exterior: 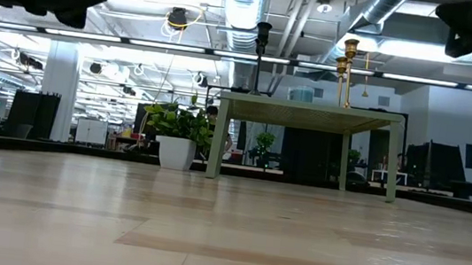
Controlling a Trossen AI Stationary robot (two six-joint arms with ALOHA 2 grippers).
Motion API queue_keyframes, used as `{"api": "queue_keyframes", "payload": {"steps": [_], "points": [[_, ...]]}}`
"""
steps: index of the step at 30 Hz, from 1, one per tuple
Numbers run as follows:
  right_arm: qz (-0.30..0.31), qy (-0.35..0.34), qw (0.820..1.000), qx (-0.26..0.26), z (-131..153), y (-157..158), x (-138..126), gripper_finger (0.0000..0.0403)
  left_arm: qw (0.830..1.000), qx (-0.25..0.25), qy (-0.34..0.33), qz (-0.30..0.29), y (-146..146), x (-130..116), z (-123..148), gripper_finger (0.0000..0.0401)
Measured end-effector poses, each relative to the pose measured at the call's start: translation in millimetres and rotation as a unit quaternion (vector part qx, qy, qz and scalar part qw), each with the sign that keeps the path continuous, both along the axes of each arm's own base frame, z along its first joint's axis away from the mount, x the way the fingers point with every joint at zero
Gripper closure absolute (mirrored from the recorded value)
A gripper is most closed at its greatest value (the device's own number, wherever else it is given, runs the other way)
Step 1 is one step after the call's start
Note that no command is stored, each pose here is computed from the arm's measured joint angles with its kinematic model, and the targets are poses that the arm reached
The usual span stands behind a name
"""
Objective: Pick & Place candle stick holders
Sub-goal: Return to Home Position
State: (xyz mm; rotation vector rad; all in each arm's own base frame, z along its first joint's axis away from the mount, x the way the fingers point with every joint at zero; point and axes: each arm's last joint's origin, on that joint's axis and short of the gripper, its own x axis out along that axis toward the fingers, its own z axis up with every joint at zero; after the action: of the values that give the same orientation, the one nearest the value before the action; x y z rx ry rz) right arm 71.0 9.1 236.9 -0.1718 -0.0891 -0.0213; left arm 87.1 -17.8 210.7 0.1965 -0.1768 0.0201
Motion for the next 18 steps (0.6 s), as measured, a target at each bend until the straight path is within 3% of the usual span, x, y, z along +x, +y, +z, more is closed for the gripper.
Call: {"api": "queue_keyframes", "payload": {"steps": [7, 18], "points": [[-0.001, -0.001, 1.0, 0.0, 1.2, -0.2, -0.5, 0.0403, 1.0, 0.016, 0.006, 0.005, 1.5, -4.3, 3.6, 0.0396], [-0.001, 0.007, 1.0, 0.004, -6.7, 0.6, 3.0, 0.0403, 1.0, 0.002, 0.019, -0.015, 0.2, -3.3, -0.7, 0.0396]]}}
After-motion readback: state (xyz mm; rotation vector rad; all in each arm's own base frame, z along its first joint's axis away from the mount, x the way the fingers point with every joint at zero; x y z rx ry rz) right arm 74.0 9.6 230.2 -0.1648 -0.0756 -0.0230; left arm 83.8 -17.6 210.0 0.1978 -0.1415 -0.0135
